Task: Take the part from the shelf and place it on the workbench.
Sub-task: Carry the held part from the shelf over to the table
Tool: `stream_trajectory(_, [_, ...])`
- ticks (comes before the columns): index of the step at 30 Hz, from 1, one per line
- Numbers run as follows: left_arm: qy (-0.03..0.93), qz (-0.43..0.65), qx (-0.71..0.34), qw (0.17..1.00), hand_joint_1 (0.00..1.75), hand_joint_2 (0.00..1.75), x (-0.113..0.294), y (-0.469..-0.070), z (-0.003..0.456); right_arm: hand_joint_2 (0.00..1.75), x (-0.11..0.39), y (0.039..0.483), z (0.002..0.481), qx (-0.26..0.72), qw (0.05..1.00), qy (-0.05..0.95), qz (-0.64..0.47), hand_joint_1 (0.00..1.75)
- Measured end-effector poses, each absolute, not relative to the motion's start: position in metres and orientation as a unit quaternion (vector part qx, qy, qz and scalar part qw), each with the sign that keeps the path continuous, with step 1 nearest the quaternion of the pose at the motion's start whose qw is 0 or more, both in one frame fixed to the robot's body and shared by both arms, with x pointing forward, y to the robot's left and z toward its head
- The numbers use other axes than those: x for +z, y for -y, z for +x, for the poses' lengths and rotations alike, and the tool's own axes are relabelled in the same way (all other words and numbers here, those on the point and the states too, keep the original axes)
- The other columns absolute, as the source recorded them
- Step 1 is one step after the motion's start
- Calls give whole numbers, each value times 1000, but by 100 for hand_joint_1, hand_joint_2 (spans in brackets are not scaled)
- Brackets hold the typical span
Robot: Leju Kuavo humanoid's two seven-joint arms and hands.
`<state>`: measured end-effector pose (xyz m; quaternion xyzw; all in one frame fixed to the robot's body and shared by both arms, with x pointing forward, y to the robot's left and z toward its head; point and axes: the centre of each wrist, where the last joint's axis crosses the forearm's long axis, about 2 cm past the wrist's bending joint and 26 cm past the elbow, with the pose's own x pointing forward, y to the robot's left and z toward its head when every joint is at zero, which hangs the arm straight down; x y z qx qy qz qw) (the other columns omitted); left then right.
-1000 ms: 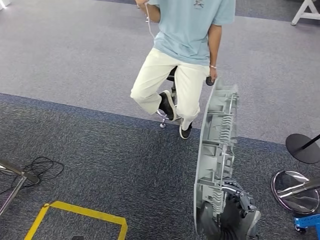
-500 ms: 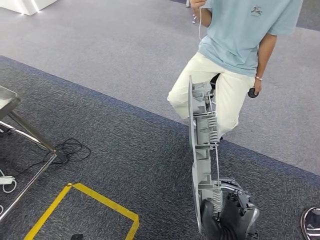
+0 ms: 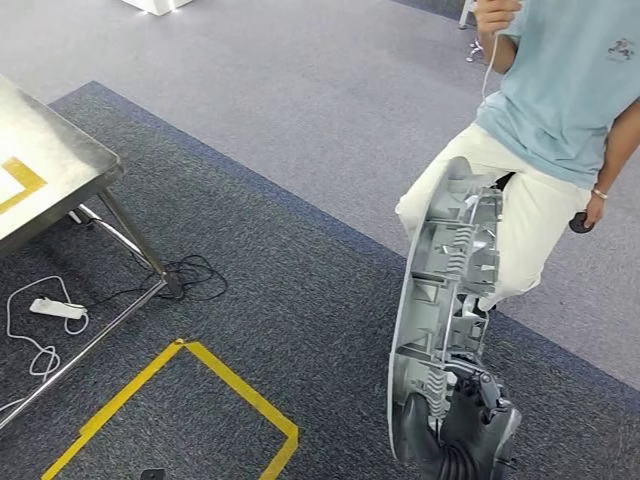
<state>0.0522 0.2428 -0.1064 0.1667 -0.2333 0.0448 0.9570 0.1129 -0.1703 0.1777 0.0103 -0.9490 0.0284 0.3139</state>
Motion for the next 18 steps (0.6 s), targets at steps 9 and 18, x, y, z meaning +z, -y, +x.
stream_trajectory(9, [234, 167, 46, 957, 0, 175, -106, -242, 54, 175, 177, 170, 113, 29, 315, 949, 13, 175])
stream_trajectory(18, [228, 169, 45, 958, 0, 175, -106, -244, 52, 175, 177, 171, 114, 31, 315, 949, 15, 175])
